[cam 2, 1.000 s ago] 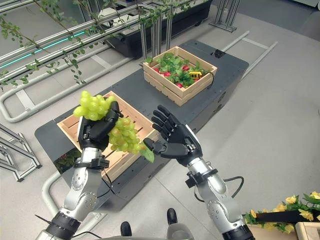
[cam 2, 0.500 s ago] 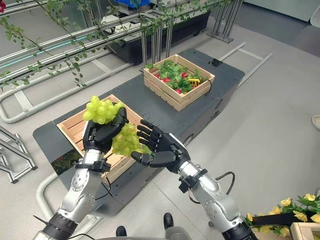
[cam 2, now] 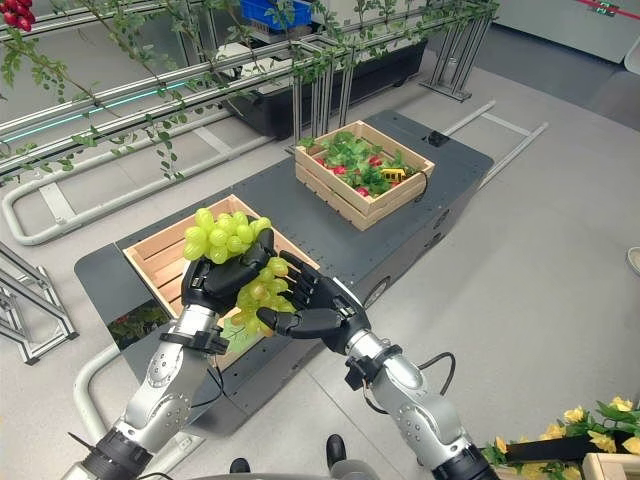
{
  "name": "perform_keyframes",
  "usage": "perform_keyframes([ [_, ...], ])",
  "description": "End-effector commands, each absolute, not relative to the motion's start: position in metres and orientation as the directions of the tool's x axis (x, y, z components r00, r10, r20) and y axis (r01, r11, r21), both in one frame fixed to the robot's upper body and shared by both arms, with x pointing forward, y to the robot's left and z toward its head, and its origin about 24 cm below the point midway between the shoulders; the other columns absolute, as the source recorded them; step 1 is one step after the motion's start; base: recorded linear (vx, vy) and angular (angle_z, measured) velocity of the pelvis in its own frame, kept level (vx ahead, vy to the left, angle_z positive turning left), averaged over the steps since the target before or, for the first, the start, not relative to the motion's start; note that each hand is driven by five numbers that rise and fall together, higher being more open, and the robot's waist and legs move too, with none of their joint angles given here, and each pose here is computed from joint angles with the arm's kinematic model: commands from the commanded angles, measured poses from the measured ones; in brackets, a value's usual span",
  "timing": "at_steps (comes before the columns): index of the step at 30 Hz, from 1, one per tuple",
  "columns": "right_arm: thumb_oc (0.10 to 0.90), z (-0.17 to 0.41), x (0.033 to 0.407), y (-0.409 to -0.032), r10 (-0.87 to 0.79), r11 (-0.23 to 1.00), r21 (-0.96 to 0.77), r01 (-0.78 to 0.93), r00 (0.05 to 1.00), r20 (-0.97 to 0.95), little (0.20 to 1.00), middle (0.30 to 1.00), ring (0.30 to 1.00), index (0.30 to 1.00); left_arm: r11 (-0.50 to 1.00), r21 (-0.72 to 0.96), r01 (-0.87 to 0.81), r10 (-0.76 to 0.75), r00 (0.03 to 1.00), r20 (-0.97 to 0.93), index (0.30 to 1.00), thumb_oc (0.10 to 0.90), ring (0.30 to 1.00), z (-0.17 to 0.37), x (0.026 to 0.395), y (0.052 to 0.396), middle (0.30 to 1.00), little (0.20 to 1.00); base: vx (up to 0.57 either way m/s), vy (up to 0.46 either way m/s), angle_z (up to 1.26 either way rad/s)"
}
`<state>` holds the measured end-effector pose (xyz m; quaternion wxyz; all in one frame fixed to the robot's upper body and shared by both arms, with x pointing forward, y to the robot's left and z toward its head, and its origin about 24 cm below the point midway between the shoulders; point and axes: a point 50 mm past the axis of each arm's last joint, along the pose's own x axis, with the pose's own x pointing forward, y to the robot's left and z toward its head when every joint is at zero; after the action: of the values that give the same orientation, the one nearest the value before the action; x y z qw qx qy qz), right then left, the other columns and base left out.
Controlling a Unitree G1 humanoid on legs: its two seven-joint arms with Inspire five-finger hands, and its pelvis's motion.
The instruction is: Pick up the fruits from the basket on one side to the basket on the other side
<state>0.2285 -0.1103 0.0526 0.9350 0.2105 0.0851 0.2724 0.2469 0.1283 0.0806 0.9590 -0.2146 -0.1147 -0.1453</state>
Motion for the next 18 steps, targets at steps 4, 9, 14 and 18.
perform_keyframes([
  [4, 0.8, 0.084, 0.239, -0.095, 0.489, 0.771, 0.389, -0.504, 0.86, 0.145, 0.9, 0.9, 0.9, 0.9, 0.729, -0.364, 0.579, -0.31, 0.754, 0.579, 0.3, 0.4, 0.3, 0.138, 0.237, 0.1, 0.3, 0.3, -0.02, 0.007, -0.07],
  [9, 0.8, 0.082, 0.24, -0.095, 0.485, 0.732, 0.475, -0.489, 0.863, 0.142, 0.9, 0.9, 0.9, 0.9, 0.681, -0.384, 0.624, -0.338, 0.733, 0.59, 0.3, 0.4, 0.3, 0.138, 0.236, 0.097, 0.3, 0.3, -0.02, -0.008, -0.06],
  [14, 0.4, 0.078, 0.24, -0.093, 0.489, 0.733, 0.481, -0.481, 0.864, 0.119, 0.3, 0.3, 0.3, 0.3, 0.621, -0.404, 0.671, -0.362, 0.703, 0.612, 0.3, 0.4, 0.3, 0.141, 0.234, 0.093, 0.3, 0.3, 0.0, 0.0, 0.0],
  [18, 0.4, 0.074, 0.239, -0.092, 0.489, 0.734, 0.487, -0.474, 0.866, 0.105, 0.3, 0.3, 0.3, 0.3, 0.599, -0.403, 0.691, -0.371, 0.686, 0.626, 0.3, 0.4, 0.3, 0.142, 0.233, 0.091, 0.3, 0.3, 0.0, 0.0, 0.0],
])
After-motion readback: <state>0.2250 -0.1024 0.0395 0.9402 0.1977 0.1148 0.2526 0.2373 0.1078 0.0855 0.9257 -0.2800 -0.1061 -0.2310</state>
